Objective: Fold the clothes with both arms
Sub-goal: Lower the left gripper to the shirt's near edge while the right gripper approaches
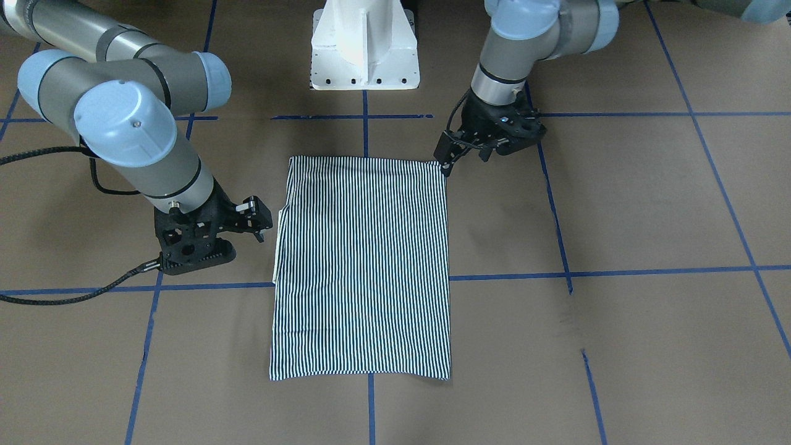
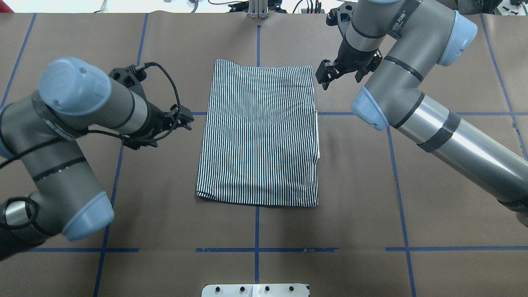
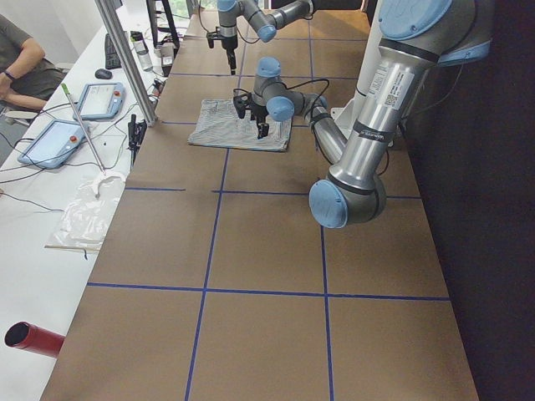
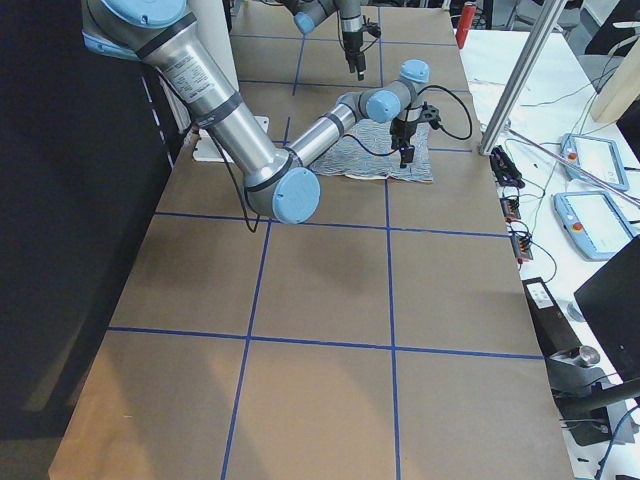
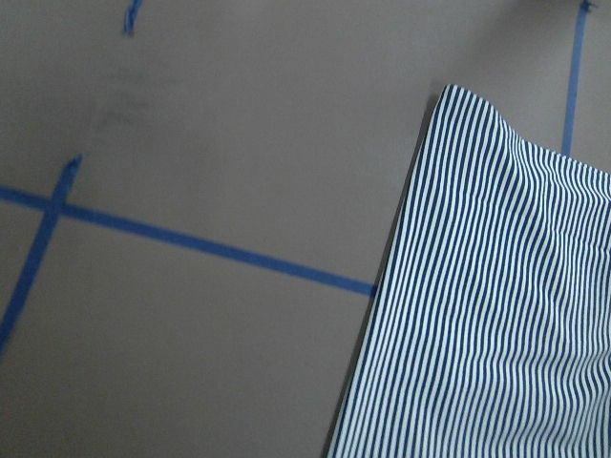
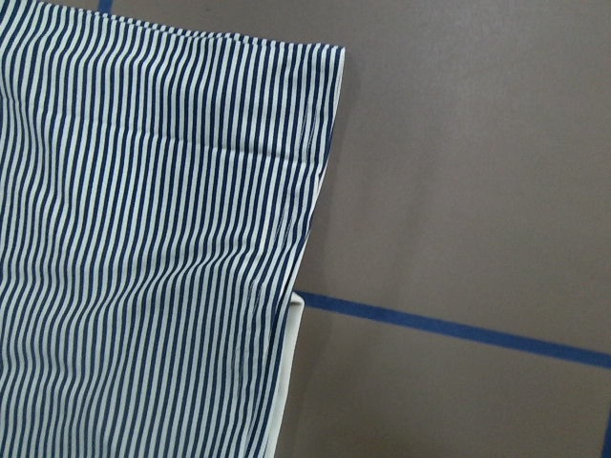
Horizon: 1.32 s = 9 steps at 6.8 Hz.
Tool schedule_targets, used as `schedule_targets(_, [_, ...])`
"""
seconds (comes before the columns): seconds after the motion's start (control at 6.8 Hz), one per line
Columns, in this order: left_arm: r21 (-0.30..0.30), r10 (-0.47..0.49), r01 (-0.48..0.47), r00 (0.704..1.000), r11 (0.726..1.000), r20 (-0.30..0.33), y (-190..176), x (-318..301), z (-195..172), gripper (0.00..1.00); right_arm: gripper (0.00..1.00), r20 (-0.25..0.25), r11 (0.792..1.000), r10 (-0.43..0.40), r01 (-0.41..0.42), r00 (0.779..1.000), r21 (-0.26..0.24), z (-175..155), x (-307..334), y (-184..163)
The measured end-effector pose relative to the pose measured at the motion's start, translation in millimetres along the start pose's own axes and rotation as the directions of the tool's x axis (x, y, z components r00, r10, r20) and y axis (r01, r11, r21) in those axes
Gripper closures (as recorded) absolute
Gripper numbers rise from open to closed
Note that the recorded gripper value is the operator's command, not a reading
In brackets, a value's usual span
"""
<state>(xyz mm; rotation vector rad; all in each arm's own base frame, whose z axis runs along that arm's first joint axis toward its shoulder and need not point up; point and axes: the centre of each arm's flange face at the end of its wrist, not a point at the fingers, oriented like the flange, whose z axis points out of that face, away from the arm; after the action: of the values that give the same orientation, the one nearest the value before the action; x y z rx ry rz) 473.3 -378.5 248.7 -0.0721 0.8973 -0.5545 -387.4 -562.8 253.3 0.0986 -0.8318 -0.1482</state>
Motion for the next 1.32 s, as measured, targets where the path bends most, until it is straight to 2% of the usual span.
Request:
schedule_targets(0.15, [0.001, -0.036, 0.036, 0.999, 0.999, 0.034, 27.0, 2.7, 15.0, 0.01, 0.0, 0.021, 0.999, 0.034, -0.034, 0.999, 0.0, -2.1, -7.0, 18.6])
schedule_targets(0.59, [0.054, -0.088, 0.082, 0.989, 0.995, 0.115, 38.0, 23.1, 65.2, 0.02, 0.0, 0.035, 0.998, 0.067, -0.067, 0.997, -0.004, -0.8, -19.0, 32.7])
schedule_targets(0.88, [0.069, -0.093, 0.084, 0.986, 0.994, 0.137, 37.6, 22.9, 79.7, 0.04, 0.0, 0.038, 0.997, 0.072, -0.072, 0.997, -0.003, -1.7, -22.6, 33.3])
schedule_targets(1.32, [0.06, -0.082, 0.074, 0.986, 0.995, 0.146, 47.1, 21.6, 84.3, 0.1, 0.0, 0.039, 0.997, 0.072, -0.072, 0.997, -0.004, -1.3, -25.4, 33.9])
